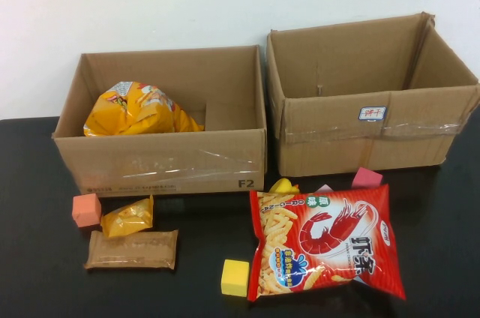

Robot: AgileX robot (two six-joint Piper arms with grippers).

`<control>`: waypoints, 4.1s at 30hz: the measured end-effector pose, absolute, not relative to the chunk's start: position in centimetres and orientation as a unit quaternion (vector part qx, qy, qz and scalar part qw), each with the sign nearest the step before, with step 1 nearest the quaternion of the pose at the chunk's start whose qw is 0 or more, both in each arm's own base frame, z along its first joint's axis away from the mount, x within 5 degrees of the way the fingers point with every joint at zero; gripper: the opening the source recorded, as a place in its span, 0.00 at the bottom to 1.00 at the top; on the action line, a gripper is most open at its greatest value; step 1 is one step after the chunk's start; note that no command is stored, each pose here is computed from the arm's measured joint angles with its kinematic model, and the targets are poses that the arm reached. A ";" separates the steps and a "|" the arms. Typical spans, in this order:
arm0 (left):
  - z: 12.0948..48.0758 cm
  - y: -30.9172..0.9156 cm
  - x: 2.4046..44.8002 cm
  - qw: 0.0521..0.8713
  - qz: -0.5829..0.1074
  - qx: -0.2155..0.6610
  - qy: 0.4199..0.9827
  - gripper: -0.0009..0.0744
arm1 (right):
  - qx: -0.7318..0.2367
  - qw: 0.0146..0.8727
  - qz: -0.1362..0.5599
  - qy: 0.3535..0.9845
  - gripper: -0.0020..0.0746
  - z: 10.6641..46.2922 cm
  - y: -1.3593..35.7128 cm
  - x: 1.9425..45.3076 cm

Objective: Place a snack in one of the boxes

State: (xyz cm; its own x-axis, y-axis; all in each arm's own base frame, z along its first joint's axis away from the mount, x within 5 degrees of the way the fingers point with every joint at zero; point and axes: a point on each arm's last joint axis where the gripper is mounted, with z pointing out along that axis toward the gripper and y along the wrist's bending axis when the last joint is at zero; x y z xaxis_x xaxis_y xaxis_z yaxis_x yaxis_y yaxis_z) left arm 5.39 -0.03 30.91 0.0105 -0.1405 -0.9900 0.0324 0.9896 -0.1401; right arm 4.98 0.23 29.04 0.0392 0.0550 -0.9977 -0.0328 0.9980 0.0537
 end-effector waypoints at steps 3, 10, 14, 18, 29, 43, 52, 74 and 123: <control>29.2 -0.1 7.5 0.608 -0.059 -0.059 0.789 0.01 | -0.020 0.638 0.009 0.770 0.02 28.2 0.3 7.2; 27.7 -0.4 10.1 0.536 -0.070 -0.076 0.838 0.01 | 0.015 0.522 0.069 0.850 0.02 25.8 1.0 10.4; 27.2 -0.8 11.9 0.493 -0.087 -0.091 0.861 0.01 | 0.028 0.460 0.086 0.883 0.02 24.4 1.2 11.5; 27.1 -1.1 14.1 0.442 -0.083 -0.084 0.889 0.01 | 0.034 0.406 0.093 0.908 0.02 23.2 1.4 12.3; 23.6 -2.0 22.0 0.348 -0.089 -0.097 0.928 0.05 | 0.020 0.393 0.086 0.915 0.05 23.3 1.4 13.3; 18.1 -7.6 32.3 0.264 -0.054 0.085 0.959 0.80 | 0.015 0.396 0.084 0.914 0.07 23.4 1.4 13.4; 13.4 -8.3 35.8 0.224 -0.045 0.082 0.970 0.75 | 0.009 0.401 0.080 0.913 0.07 23.4 1.3 13.4; 12.4 -8.3 36.0 0.193 -0.046 0.045 0.979 0.02 | 0.010 0.410 0.078 0.909 0.07 23.5 1.3 13.6; 15.7 -9.6 36.0 0.115 -0.096 0.074 0.986 0.37 | 0.023 0.413 0.095 0.905 0.07 23.6 1.5 13.6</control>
State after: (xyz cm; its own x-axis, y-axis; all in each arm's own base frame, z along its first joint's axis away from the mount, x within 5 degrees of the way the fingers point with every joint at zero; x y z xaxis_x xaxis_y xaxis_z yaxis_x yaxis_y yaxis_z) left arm 35.99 -9.57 15.66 -0.9626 0.1241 -0.2409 0.1684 0.9704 -0.1731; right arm 13.64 1.47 23.65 -0.6571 0.1209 -0.7441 -0.0359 0.9809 0.1910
